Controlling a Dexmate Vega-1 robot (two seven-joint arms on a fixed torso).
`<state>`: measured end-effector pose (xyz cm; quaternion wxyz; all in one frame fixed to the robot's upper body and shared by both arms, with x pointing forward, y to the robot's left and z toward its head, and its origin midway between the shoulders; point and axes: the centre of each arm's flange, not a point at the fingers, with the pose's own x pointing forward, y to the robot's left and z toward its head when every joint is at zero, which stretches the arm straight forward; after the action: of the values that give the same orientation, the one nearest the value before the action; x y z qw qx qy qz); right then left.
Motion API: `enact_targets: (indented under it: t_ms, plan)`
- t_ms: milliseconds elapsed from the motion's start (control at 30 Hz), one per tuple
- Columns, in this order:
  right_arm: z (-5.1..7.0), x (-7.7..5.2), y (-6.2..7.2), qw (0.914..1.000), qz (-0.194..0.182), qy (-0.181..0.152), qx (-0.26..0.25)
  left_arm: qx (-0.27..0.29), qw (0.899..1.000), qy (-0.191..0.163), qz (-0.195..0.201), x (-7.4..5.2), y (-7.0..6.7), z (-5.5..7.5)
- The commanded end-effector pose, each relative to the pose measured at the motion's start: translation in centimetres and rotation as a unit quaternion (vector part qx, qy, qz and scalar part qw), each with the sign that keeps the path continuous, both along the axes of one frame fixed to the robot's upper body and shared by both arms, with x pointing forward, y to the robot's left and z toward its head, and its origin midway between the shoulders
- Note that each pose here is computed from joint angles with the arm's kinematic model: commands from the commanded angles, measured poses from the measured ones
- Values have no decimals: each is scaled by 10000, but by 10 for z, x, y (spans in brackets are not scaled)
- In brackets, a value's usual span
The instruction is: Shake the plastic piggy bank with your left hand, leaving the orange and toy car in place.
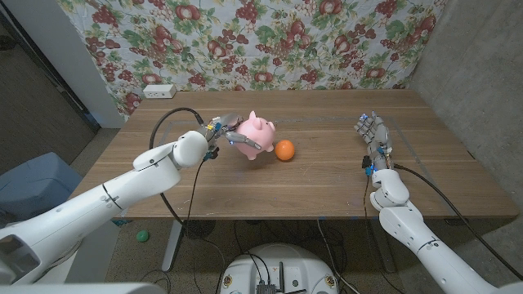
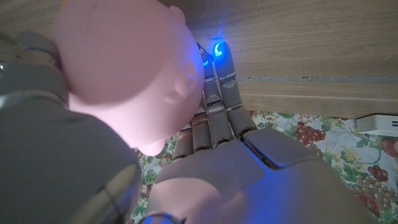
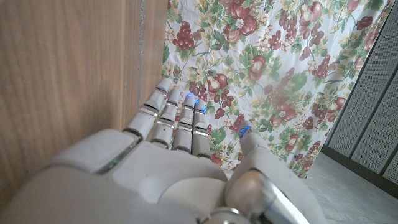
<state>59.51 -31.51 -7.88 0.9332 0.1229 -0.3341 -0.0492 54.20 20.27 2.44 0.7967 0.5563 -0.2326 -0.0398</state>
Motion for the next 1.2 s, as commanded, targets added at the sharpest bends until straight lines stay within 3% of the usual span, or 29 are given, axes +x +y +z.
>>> enact_targets:
  t_ms: [33,767,1200]
  plan:
    - [2,0,5,10000,62,-21,-73,419,9988,74,259,-16,4,-11]
    - [6,1,14,9998,114,-39,-135,860,9939,36,683,-34,10,-25]
    - [6,-3,17,9998,100,-96,-159,1083,9908,50,813,-36,9,-33]
